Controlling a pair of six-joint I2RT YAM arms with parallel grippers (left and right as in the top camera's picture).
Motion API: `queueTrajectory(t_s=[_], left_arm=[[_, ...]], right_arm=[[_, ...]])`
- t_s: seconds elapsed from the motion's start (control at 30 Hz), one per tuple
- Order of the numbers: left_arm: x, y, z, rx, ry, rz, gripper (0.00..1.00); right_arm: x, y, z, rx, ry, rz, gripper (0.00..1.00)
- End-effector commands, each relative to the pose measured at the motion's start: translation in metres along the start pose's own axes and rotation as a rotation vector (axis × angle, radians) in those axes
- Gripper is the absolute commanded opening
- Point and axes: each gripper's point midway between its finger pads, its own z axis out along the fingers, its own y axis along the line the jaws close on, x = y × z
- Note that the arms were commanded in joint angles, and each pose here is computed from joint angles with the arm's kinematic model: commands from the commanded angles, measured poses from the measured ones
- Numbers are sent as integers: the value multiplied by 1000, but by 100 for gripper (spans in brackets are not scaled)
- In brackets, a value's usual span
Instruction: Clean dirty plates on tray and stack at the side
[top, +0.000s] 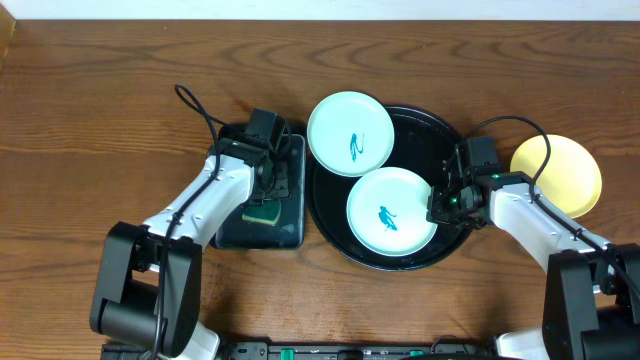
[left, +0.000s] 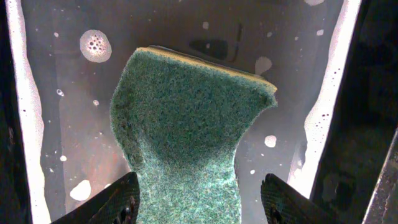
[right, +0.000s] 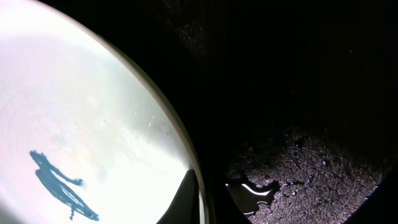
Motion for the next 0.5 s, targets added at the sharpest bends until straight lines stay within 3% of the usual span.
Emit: queueTrajectory(t_s=[0.0, 0.07, 0.13, 0.17, 0.27, 0.47], left_arm=[[14, 12, 16, -50, 50, -2, 64], [20, 14, 24, -63, 72, -1, 63], [26, 16, 35, -74, 100, 1, 54], [28, 17, 38, -78, 111, 1, 46], [31, 18, 45, -85, 128, 2, 10], [12, 11, 28, -57, 57, -1, 7]], right_arm=[[11, -9, 11, 43, 42, 12, 1], [11, -9, 11, 43, 42, 12, 1], [11, -9, 11, 43, 42, 12, 1], [11, -9, 11, 43, 42, 12, 1], [12, -9, 11, 45, 45, 12, 1], [13, -9, 11, 46, 48, 13, 1]])
